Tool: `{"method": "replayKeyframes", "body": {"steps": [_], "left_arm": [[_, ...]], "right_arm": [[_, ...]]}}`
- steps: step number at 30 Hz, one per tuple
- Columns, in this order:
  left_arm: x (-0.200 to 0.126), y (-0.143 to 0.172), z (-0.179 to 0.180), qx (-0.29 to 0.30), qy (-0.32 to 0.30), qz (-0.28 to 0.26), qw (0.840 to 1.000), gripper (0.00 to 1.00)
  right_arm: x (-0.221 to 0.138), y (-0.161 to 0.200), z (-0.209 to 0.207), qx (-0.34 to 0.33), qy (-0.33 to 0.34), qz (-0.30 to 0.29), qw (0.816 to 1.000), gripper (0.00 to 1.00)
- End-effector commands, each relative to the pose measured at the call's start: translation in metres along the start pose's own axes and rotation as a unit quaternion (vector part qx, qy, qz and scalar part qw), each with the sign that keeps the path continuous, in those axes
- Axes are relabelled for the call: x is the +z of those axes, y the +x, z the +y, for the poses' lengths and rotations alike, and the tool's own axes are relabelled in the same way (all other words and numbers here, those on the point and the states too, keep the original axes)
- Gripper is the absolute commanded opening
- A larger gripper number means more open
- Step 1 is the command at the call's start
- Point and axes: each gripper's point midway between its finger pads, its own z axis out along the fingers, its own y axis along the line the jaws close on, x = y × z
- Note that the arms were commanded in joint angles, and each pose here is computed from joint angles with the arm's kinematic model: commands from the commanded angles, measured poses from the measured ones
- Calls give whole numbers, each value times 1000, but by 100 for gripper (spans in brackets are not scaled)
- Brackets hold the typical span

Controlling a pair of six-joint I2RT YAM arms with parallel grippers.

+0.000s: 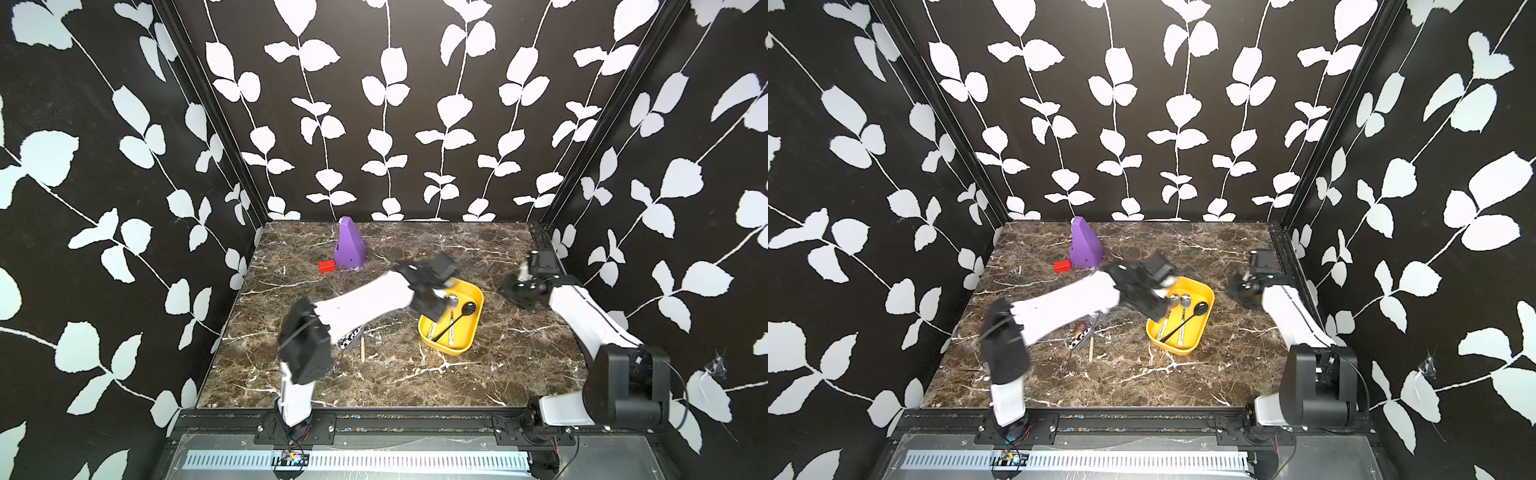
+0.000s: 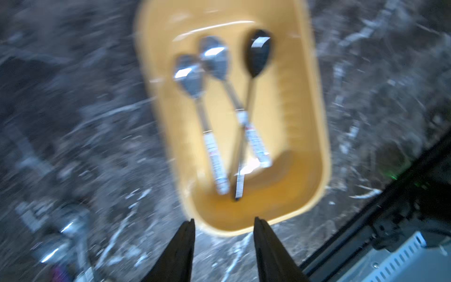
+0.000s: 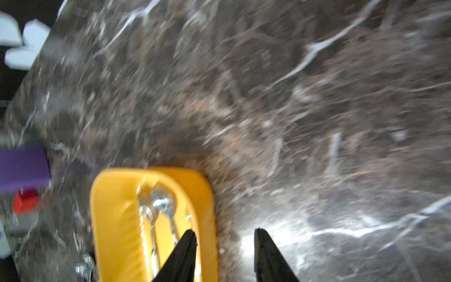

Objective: Put the spoon into the storage box
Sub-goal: Adjust the spoon at the center of the board.

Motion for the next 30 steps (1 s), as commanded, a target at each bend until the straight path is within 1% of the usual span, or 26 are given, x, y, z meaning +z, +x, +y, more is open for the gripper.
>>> {"method": "replayKeyframes", "body": {"steps": [1, 3, 4, 8, 11, 13, 16, 17, 19, 24, 27, 30], "left_arm": [[-22, 3, 67, -81, -34, -36, 996, 48], [-30, 15, 103, -127, -50, -44, 990, 50], [-35, 23, 129, -162, -59, -49, 984, 50], [-53, 55, 193, -251, -94, -71, 961, 51], [-66, 78, 224, -303, -117, -84, 942, 52], [-73, 92, 239, -330, -133, -90, 930, 52], [-78, 109, 255, -362, -155, -98, 914, 54], [-75, 114, 259, -371, -157, -100, 910, 55], [-68, 124, 263, -391, -156, -96, 902, 54], [-40, 146, 260, -412, -141, -66, 898, 51], [-34, 156, 262, -421, -145, -61, 894, 51], [-33, 164, 266, -426, -152, -61, 890, 51]], "right_arm": [[-14, 4, 35, -47, 8, -18, 999, 42], [-12, 19, 64, -80, 1, -11, 997, 42], [-10, 29, 81, -96, -8, -6, 995, 42], [3, 72, 147, -166, -36, 27, 985, 42], [16, 110, 194, -212, -56, 59, 974, 42], [24, 133, 217, -239, -60, 78, 966, 42], [33, 170, 251, -273, -76, 102, 954, 42], [37, 183, 261, -290, -81, 108, 948, 43], [44, 206, 273, -327, -74, 121, 934, 43], [59, 244, 290, -392, -54, 150, 906, 45], [65, 259, 295, -425, -45, 155, 891, 46], [73, 266, 300, -447, -35, 148, 882, 46]]}}
